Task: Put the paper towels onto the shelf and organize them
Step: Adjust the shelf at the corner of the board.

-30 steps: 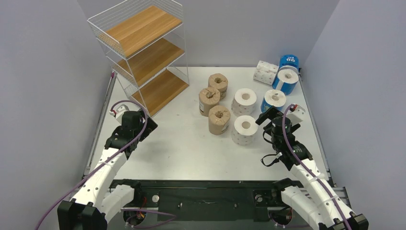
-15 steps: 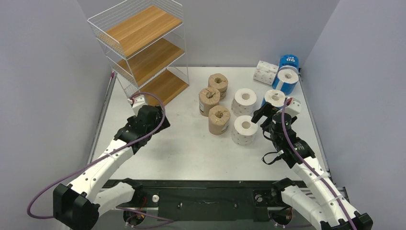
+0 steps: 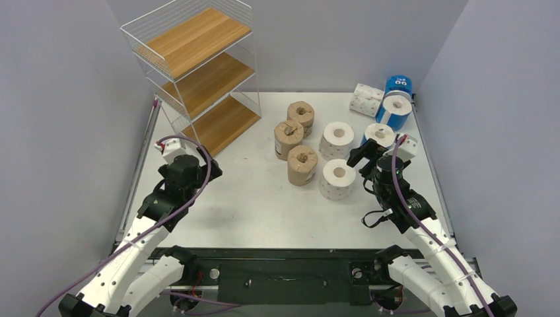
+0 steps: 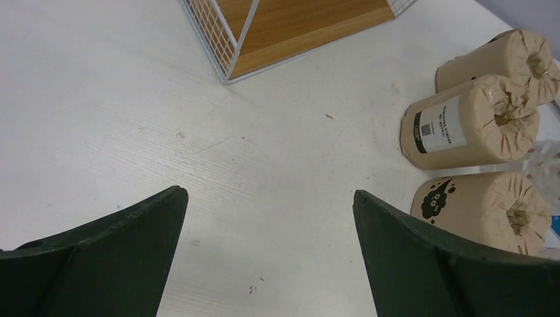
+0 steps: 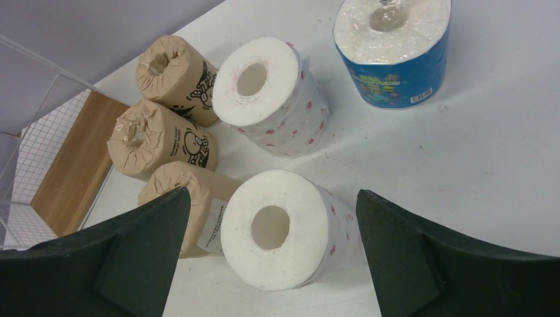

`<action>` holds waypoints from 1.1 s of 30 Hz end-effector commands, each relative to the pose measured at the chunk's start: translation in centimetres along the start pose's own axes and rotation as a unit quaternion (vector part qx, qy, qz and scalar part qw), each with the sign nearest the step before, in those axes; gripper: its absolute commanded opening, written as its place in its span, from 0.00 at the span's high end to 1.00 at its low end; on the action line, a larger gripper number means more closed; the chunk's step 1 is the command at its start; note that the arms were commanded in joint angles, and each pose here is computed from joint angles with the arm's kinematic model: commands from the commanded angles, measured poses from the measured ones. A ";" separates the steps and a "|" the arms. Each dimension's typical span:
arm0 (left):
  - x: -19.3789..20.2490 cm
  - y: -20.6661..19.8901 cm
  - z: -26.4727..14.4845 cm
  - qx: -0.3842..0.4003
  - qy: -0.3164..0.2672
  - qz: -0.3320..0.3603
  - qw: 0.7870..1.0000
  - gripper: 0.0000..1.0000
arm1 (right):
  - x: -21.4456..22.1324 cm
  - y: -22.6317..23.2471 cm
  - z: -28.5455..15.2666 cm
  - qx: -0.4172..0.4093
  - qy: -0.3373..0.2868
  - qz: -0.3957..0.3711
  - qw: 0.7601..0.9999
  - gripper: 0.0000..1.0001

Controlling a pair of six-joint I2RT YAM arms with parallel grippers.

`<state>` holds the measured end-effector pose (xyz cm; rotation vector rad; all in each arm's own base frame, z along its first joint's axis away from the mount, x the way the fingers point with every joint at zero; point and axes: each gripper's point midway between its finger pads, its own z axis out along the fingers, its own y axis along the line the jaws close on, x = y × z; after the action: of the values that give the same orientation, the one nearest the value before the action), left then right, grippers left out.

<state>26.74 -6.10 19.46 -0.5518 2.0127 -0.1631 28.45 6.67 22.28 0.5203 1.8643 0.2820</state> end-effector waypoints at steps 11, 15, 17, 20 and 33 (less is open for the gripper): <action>-11.8 -1.8 -2.8 0.022 -0.162 -0.039 0.986 0.03 | 0.6 3.0 1.0 -0.057 0.032 -0.031 0.997 0.11; -14.8 -2.6 -3.6 0.030 -0.204 -0.027 0.978 0.01 | 0.9 3.8 1.0 -0.074 0.041 -0.025 0.996 0.12; -15.8 -2.8 -3.5 0.024 -0.212 -0.029 0.977 0.02 | 1.1 4.0 1.0 -0.078 0.046 -0.024 0.996 0.12; -16.8 -3.1 -2.6 0.018 -0.209 -0.025 0.977 0.11 | 1.3 4.1 1.0 -0.082 0.050 -0.023 0.995 0.12; -20.0 -4.9 2.4 0.022 -0.204 -0.008 0.979 0.26 | 1.0 3.9 0.2 -0.089 0.037 -0.023 0.995 0.12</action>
<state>36.72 -1.32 30.89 -0.5656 1.7275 -0.0569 28.94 10.12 20.92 0.3606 1.9695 0.3977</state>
